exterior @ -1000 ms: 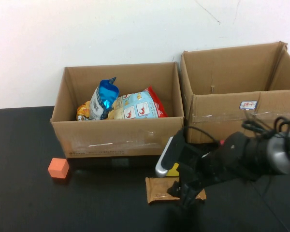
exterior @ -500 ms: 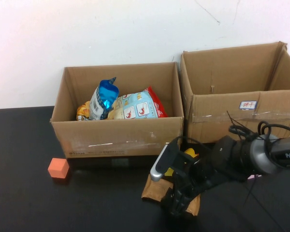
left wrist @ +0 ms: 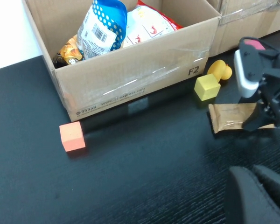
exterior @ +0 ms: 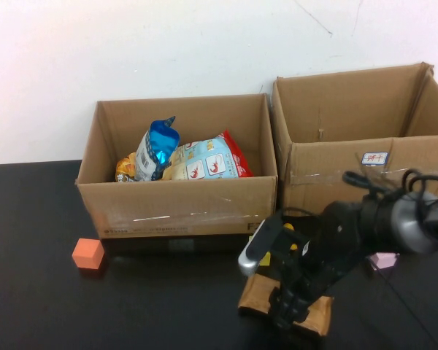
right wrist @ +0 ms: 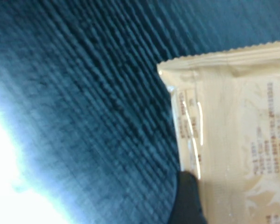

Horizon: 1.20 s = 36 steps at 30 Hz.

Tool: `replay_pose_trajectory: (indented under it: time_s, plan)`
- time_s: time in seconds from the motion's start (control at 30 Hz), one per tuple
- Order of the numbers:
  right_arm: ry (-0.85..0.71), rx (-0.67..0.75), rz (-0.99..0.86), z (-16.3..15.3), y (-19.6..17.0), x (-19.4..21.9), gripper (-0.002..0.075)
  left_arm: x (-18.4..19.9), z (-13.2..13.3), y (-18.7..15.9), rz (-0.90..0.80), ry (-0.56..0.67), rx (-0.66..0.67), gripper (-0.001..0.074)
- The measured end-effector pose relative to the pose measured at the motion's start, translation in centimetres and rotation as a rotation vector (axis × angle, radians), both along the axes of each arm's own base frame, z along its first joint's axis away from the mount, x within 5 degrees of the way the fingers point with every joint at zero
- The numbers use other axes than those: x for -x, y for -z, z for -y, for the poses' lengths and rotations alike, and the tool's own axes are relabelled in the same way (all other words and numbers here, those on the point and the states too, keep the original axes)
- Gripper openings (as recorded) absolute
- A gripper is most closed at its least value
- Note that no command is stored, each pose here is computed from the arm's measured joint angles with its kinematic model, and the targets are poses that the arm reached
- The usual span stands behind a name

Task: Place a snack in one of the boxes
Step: Pick up the biscuit, then place the biscuit in the biscuit box

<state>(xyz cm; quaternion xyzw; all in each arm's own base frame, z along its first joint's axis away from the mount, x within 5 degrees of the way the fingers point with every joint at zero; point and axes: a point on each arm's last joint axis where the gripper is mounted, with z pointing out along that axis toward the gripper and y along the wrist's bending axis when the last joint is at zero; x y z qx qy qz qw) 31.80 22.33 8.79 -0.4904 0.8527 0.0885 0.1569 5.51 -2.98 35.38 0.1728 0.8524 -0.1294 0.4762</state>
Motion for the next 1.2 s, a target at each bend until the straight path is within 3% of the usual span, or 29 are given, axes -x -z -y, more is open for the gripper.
replay_pose_trajectory:
  time_s: [0.2, 0.4, 0.6, 0.73, 0.87, 0.97, 1.2]
  plan:
    - [0.037, -0.061, 0.038, 0.2, -5.2, 0.5, 0.0451, -0.1, 0.0, -0.1, 0.012, -0.002, 0.005, -0.0001]
    - [0.016, -0.127, 0.19, 0.9, -12.0, 1.4, 0.0451, -0.1, 0.0, -0.2, 0.027, -0.003, 0.011, -0.0001]
    - [-0.007, -0.174, 0.535, 2.4, -18.4, 1.4, 0.0451, -0.1, 0.0, -0.2, 0.027, -0.003, 0.011, -0.0001]
    - [0.114, -0.309, 0.84, 3.7, -21.3, -1.1, 0.0451, -0.1, 0.0, -0.2, 0.027, -0.003, 0.011, -0.0001]
    - [0.42, -0.49, 1.041, 6.1, -21.8, -4.9, 0.0451, -0.1, 0.0, -0.2, 0.023, -0.008, 0.018, -0.0001]
    - [0.577, -0.521, 1.065, 7.3, -20.1, -8.1, 0.0451, -0.1, 0.1, -0.2, 0.017, -0.007, 0.033, -0.0001]
    - [0.949, -0.635, 0.69, 6.8, -14.5, -13.5, 0.0451, -0.1, 0.1, -0.2, 0.015, -0.006, 0.039, -0.0001]
